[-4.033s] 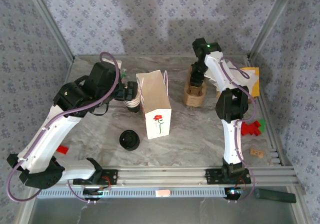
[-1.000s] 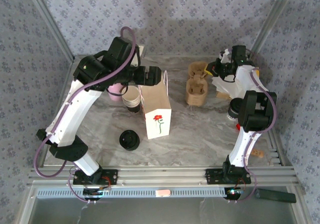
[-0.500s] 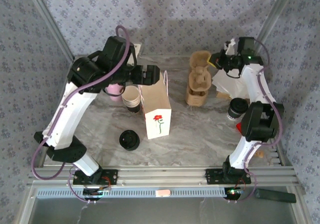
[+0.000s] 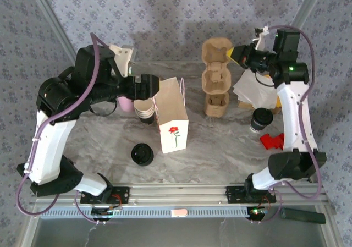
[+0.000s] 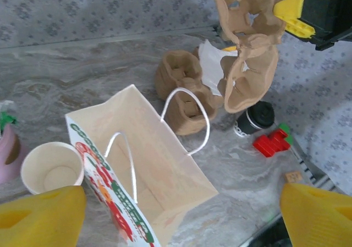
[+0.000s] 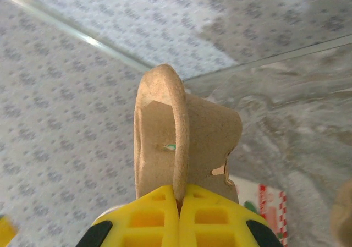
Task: Pack the takeout coffee
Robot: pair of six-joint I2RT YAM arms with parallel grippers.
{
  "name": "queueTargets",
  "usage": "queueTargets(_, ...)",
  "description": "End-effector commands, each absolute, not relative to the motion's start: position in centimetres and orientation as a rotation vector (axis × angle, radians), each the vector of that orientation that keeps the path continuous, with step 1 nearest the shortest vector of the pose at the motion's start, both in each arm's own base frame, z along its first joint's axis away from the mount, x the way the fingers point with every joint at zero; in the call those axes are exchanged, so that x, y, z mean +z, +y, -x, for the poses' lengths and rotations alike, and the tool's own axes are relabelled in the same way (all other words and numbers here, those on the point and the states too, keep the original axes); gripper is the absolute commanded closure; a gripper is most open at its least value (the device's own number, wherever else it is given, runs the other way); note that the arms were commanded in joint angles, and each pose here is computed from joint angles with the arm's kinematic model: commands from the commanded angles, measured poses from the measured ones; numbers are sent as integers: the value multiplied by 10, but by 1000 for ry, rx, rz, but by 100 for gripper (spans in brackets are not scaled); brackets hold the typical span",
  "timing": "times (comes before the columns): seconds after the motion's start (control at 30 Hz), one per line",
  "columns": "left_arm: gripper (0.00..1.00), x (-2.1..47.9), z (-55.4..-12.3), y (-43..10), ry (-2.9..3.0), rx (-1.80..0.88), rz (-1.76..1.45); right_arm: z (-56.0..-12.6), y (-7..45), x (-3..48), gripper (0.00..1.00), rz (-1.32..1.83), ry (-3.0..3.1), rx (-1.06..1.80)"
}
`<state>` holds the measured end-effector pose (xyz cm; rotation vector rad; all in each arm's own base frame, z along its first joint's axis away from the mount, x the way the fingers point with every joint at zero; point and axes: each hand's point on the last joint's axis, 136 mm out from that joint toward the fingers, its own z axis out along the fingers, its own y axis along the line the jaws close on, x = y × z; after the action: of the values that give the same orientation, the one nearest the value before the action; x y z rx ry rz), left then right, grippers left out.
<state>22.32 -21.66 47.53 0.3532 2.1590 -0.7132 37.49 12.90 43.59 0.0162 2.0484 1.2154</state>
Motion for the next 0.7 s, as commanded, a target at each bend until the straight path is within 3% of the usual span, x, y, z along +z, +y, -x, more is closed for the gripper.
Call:
queueTargets(0.0, 12, 474, -218, -235, 2176, -825, -411, -322, 154, 458, 100, 96, 2040, 1320)
queueTargets(0.3, 17, 489, -213, -274, 2139, -1131, -500, -253, 203, 465, 100, 295, 2037, 1435)
queueTargets(0.67, 32, 482, -218, -303, 2118, -1341, -544, -249, 212, 465, 100, 274, 2013, 1499)
